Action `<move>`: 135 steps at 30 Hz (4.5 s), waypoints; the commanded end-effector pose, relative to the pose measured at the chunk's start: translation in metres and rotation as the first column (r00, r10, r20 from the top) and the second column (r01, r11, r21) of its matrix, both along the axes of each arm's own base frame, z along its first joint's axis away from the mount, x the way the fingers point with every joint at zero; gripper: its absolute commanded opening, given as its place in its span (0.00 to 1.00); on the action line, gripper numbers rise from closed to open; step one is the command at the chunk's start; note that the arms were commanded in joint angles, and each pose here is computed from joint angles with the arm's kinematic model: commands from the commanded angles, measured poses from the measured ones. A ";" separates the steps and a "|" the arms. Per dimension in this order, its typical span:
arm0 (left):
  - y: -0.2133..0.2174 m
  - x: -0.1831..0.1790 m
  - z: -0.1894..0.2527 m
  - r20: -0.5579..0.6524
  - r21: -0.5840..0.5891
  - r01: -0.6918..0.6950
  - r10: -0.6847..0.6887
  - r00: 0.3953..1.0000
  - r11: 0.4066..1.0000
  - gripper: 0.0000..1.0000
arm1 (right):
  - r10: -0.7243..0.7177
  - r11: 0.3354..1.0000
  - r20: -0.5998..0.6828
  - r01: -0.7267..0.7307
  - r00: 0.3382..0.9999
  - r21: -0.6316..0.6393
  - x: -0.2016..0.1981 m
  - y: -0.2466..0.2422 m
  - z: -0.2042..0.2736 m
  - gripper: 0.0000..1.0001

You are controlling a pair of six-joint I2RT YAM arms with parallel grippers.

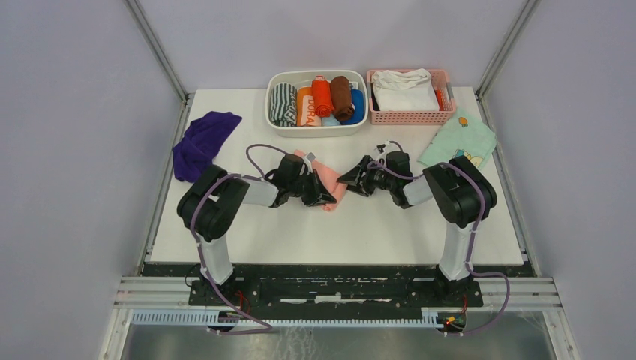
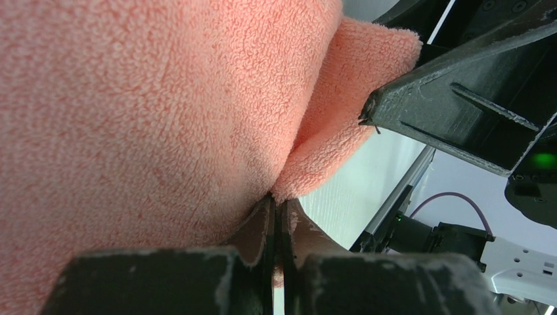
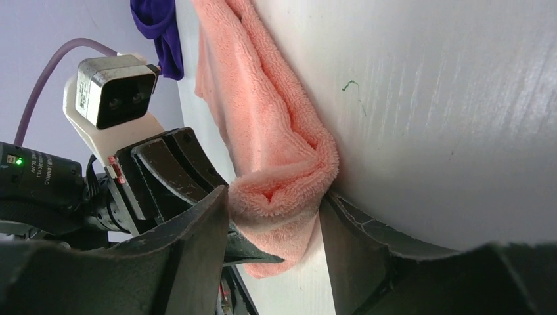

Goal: Roll the towels
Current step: Roll the towel at the center of the board.

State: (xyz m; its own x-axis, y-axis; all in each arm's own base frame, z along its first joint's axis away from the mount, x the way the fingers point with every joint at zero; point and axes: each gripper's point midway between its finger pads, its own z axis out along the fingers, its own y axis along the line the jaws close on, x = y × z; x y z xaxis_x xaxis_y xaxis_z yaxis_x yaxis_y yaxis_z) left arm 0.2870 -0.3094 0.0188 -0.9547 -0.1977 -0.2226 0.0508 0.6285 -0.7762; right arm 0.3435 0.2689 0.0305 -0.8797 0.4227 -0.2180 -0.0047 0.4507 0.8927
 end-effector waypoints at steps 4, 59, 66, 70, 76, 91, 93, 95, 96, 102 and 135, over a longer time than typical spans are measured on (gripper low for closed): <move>0.020 -0.007 -0.033 -0.088 0.118 -0.055 0.066 0.994 0.992 0.06 | -0.049 0.996 -0.054 0.045 0.997 -0.076 -0.001 -0.008 -0.032 0.59; 0.039 -0.007 -0.023 -0.074 0.137 -0.112 0.122 0.990 0.984 0.22 | 0.002 0.866 -0.167 -0.085 0.986 -0.492 -0.018 -0.035 -0.045 0.12; 0.052 0.001 0.024 0.208 0.315 -0.141 0.077 0.975 0.939 0.52 | -0.049 0.768 -0.209 -0.097 0.977 -0.633 -0.022 -0.046 -0.019 0.00; 0.044 0.001 0.063 0.455 0.474 -0.191 -0.054 0.889 0.859 0.61 | -0.059 0.765 -0.225 -0.101 0.973 -0.636 -0.021 -0.044 -0.008 0.00; 0.001 -0.019 0.099 0.684 0.605 -0.258 -0.326 0.652 0.753 0.67 | -0.080 0.772 -0.256 -0.103 0.963 -0.628 -0.021 -0.041 -0.002 0.00; -0.047 -0.037 0.061 0.614 0.785 -0.273 -0.638 0.464 0.557 0.67 | -0.074 0.786 -0.290 -0.123 0.954 -0.606 -0.021 -0.035 -0.004 0.00; -0.048 -0.037 0.053 0.592 0.803 -0.267 -0.662 0.460 0.533 0.67 | -0.075 0.789 -0.292 -0.122 0.953 -0.602 -0.021 -0.034 -0.005 0.00; -0.050 -0.039 0.045 0.566 0.823 -0.252 -0.687 0.456 0.510 0.65 | -0.075 0.792 -0.295 -0.123 0.952 -0.599 -0.021 -0.034 -0.005 0.00; -0.050 -0.040 0.042 0.558 0.828 -0.250 -0.695 0.453 0.502 0.64 | -0.075 0.792 -0.295 -0.123 0.952 -0.598 -0.021 -0.033 -0.006 0.00; -0.053 -0.042 0.026 0.491 0.871 -0.255 -0.744 0.453 0.419 0.62 | -0.065 0.803 -0.304 -0.131 0.950 -0.582 -0.022 -0.030 -0.007 0.00; -0.065 -0.064 0.069 0.552 0.833 -0.249 -0.704 0.448 0.494 0.64 | -0.060 0.811 -0.314 -0.137 0.947 -0.568 -0.019 -0.036 -0.006 0.00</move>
State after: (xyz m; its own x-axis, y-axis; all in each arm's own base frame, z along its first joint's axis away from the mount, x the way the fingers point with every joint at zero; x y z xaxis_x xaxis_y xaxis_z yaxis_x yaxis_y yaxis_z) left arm 0.2249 -0.3598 0.0768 -0.2112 0.7206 -0.6604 0.5093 0.6578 0.5549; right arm 0.3162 0.2320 0.0206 -0.9562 0.2687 -0.1164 0.1990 0.8878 0.4149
